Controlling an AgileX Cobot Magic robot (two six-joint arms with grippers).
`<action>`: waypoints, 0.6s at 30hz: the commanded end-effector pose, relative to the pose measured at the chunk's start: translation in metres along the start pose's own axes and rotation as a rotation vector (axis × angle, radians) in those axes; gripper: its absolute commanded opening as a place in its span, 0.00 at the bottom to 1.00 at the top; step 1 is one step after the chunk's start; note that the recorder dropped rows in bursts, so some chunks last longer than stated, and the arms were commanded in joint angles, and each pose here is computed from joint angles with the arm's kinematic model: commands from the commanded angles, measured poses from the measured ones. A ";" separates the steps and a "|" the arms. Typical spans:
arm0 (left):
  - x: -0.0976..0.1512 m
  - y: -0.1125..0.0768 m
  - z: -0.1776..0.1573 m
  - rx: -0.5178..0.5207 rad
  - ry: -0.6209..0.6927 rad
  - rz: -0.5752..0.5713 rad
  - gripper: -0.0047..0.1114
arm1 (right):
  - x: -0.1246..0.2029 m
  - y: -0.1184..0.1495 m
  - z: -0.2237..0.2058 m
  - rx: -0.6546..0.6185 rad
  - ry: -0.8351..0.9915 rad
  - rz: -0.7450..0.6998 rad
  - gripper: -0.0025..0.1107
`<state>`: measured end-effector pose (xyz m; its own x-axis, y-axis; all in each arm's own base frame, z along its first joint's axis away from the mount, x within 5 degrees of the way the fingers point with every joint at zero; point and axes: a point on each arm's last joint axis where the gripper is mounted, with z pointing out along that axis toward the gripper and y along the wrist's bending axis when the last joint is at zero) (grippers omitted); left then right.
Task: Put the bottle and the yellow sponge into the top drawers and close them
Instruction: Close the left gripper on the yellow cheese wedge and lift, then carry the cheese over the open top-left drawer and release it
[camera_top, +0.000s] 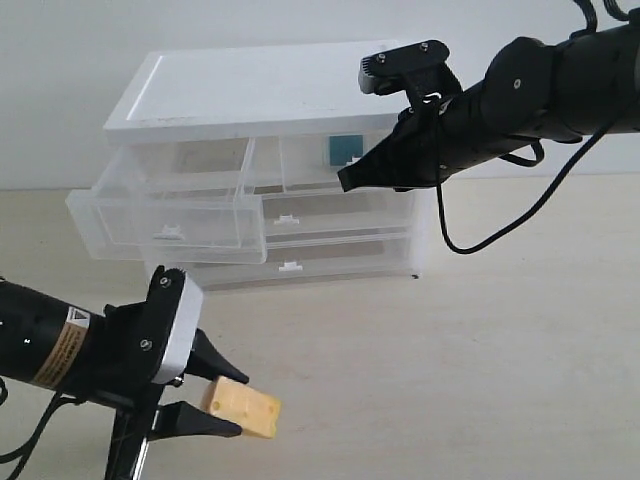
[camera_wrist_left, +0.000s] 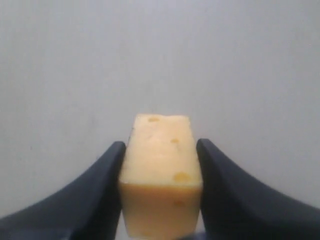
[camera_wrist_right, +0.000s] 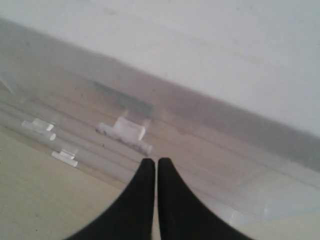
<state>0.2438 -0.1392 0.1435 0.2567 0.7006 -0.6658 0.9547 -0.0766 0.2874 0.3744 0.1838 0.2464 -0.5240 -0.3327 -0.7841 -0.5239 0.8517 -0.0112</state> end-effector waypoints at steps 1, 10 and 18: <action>-0.038 -0.003 -0.018 -0.067 -0.032 0.080 0.07 | 0.000 0.001 0.000 -0.003 0.003 -0.009 0.02; -0.089 0.020 -0.100 -0.475 -0.007 0.191 0.07 | 0.000 0.001 0.000 -0.007 0.012 -0.009 0.02; -0.080 0.070 -0.131 -0.595 -0.014 0.126 0.07 | 0.001 0.001 0.000 -0.009 0.016 -0.009 0.02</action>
<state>0.2549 -0.1158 0.3042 0.4050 0.7070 -0.5798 0.6639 0.2087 0.7181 0.3731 0.1838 0.2450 -0.5348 -0.3437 -0.7719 -0.5313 0.8471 -0.0091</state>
